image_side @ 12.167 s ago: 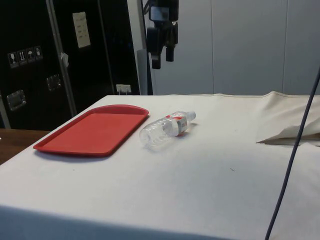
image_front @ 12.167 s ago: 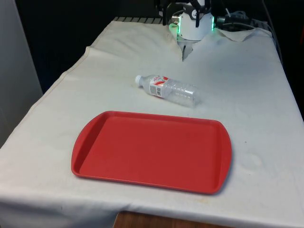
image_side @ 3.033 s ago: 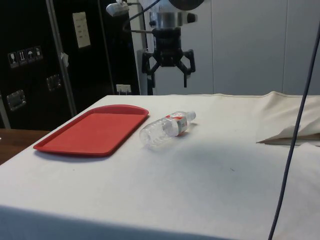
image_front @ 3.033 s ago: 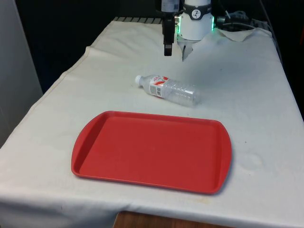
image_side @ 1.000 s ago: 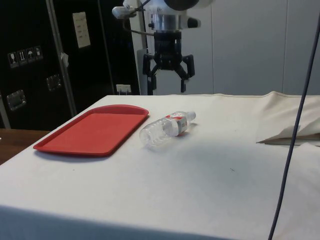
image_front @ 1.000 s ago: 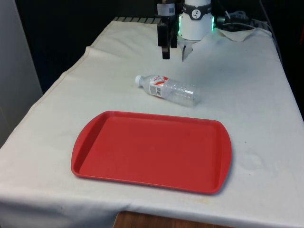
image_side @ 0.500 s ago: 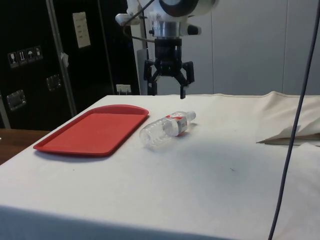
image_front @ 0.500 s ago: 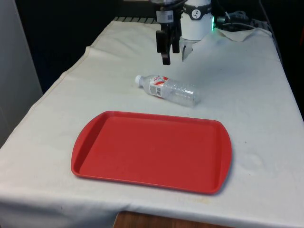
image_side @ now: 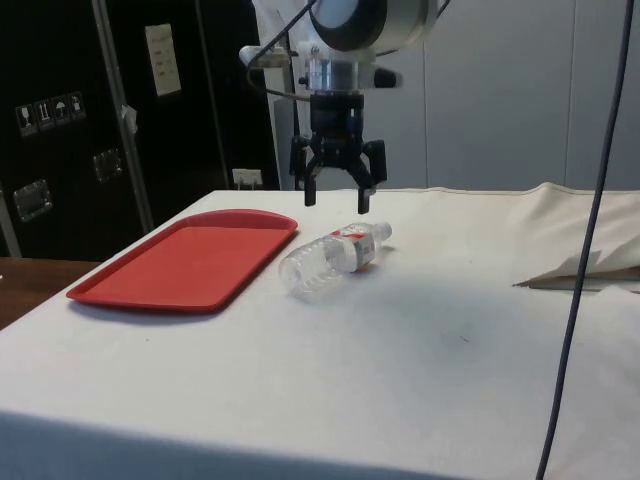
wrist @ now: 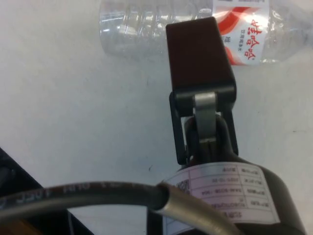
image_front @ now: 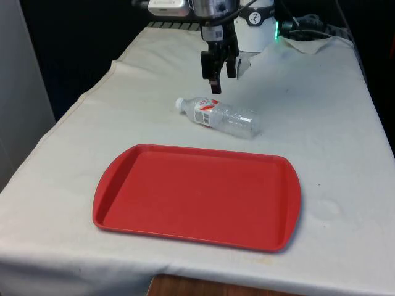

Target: Place the bottle upright on the tray.

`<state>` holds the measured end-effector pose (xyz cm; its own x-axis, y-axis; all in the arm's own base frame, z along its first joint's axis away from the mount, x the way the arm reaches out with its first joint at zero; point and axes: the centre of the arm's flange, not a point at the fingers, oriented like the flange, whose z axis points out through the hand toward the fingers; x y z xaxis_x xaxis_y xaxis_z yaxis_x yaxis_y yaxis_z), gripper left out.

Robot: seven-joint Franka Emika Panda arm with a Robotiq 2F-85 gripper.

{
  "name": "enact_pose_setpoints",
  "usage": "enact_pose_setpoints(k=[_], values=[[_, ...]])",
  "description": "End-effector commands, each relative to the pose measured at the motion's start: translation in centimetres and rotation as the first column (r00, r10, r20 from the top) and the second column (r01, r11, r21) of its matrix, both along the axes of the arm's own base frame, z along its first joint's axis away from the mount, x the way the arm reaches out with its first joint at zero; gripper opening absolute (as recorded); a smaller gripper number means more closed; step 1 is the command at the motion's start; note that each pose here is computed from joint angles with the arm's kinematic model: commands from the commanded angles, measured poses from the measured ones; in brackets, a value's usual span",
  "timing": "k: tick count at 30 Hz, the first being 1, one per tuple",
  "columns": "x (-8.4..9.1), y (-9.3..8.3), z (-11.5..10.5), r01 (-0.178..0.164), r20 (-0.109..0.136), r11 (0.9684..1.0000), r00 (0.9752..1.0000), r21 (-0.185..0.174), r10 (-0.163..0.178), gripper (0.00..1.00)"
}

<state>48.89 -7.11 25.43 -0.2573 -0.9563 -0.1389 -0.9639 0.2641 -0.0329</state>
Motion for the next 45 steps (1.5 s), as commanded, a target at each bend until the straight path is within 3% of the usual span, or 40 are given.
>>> enact_pose_setpoints(k=[1,3,4,12,13,14,20,21,22,30,31,32,38,39,40,45], values=[[0.2,0.2,-0.1,0.015,0.012,0.9999,0.9998,0.009,-0.015,1.00],[0.1,0.0,-0.2,0.010,-0.002,0.9999,1.0000,0.006,-0.010,1.00],[0.2,0.1,-0.4,0.027,0.009,0.9995,0.9996,0.014,-0.027,1.00],[0.4,-0.1,-0.6,0.066,0.010,0.9973,0.9977,0.031,-0.066,1.00],[0.3,-0.1,-0.7,0.054,-0.003,0.9981,0.9985,0.031,-0.054,1.00],[0.4,-0.1,-0.6,0.070,0.011,0.9971,0.9975,0.032,-0.070,1.00],[0.4,-0.3,-0.5,0.092,0.023,0.9951,0.9954,0.037,-0.093,1.00],[0.4,-0.3,-0.6,0.076,0.010,0.9965,0.9971,0.037,-0.076,1.00],[0.4,-0.3,-0.5,0.095,0.025,0.9948,0.9951,0.038,-0.096,1.00],[0.4,-0.5,-0.7,0.127,0.033,0.9908,0.9911,0.046,-0.129,1.00],[0.3,-0.5,-0.6,0.110,0.021,0.9929,0.9936,0.047,-0.111,1.00],[0.4,-0.5,-0.7,0.130,0.033,0.9904,0.9907,0.046,-0.132,1.00],[0.3,-0.6,-1.5,0.156,0.031,0.9866,0.9870,0.047,-0.158,1.00],[0.3,-0.6,-1.5,0.144,0.019,0.9885,0.9893,0.047,-0.145,1.00],[0.3,-0.6,-1.7,0.160,0.030,0.9859,0.9864,0.047,-0.162,1.00],[0.3,-0.7,-2.7,0.184,0.027,0.9817,0.9823,0.049,-0.185,1.00]])
